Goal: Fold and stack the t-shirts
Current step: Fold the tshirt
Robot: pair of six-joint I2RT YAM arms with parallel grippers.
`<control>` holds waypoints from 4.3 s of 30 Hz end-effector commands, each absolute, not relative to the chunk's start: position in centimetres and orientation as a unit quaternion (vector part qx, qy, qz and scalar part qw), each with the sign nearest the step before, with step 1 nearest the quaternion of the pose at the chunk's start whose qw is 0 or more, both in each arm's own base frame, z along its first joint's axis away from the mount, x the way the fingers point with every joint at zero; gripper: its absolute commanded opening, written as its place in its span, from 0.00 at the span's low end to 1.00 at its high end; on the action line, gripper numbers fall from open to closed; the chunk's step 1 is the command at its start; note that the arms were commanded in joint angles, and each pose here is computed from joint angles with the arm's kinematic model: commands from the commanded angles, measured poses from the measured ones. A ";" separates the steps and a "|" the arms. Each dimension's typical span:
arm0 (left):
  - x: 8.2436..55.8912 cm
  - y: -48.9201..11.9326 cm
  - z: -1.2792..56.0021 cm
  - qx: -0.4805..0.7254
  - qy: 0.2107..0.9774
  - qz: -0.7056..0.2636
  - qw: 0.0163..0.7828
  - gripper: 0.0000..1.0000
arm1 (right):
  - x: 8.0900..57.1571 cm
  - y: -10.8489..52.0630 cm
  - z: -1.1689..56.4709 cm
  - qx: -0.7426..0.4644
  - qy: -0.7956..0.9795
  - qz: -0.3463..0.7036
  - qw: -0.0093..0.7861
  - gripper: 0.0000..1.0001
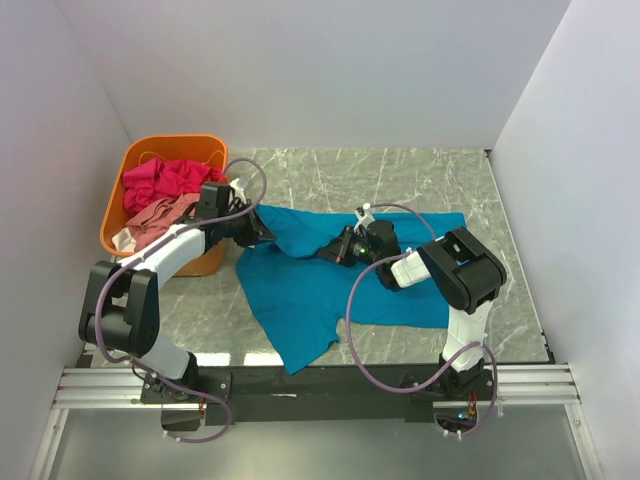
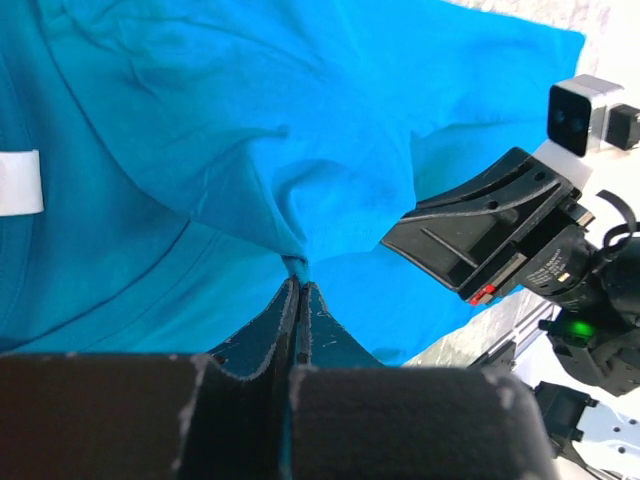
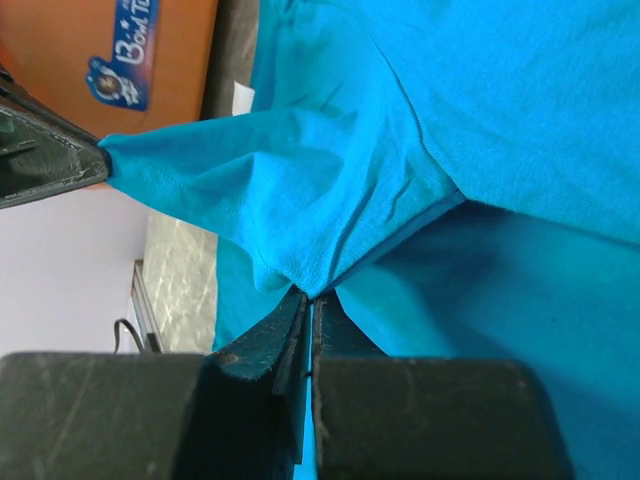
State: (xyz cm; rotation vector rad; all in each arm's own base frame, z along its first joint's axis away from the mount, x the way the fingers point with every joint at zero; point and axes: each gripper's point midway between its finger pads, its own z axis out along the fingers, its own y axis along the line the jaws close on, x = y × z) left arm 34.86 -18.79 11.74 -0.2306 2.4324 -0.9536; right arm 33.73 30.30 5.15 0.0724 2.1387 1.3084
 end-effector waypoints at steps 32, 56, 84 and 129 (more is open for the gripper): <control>31.9 -18.8 8.4 -0.101 0.921 -0.282 0.249 0.03 | 32.6 30.7 4.7 -0.055 0.829 0.483 0.275 0.03; 34.1 -18.8 16.8 -0.073 0.872 -0.290 0.388 0.56 | 30.6 27.3 9.0 -0.229 0.834 0.469 0.180 0.38; 47.9 -17.0 11.2 -0.173 0.893 -0.151 0.388 0.46 | 34.9 10.1 20.7 -0.278 0.795 0.292 0.453 0.40; 53.7 -12.1 4.4 -0.140 0.930 -0.008 0.340 0.00 | 38.5 -5.9 13.0 -0.071 0.912 0.082 0.396 0.41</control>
